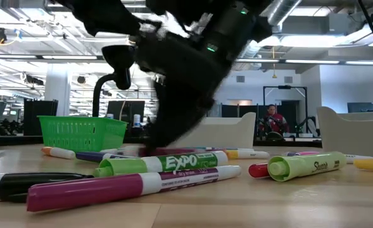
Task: Pick & Place Markers
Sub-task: Put the big pink marker pen into the white bin
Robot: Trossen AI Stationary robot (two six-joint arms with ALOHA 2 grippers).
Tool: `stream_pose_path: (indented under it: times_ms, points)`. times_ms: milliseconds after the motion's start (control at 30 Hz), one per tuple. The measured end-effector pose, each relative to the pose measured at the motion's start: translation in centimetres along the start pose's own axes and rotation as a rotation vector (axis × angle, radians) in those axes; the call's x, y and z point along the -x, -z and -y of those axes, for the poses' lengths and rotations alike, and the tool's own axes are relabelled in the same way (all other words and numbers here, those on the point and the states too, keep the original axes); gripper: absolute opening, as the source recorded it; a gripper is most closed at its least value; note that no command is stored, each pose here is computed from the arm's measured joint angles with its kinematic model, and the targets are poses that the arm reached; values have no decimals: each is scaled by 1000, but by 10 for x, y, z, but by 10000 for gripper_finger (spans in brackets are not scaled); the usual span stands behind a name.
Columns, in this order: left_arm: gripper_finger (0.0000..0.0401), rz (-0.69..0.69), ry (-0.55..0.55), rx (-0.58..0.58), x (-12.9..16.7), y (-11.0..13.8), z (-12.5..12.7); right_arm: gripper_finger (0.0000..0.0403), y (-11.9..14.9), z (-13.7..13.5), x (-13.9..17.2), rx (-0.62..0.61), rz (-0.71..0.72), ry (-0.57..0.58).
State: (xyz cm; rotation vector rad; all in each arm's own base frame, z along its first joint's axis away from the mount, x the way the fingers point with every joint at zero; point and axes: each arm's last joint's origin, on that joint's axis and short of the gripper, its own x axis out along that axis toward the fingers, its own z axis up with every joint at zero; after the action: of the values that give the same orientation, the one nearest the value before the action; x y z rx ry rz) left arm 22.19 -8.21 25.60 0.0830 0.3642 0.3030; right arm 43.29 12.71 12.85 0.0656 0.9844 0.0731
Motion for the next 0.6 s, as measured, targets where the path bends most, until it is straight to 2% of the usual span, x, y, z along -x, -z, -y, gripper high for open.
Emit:
stream_pose_path:
  times_ms: [300,600]
  points:
    - [104,16,17,3,3,-2,0,157,6,3,-6,111,-46,16]
    - [104,23,19,8,3,-3,0,61,2,6,-1,149,-69,-22]
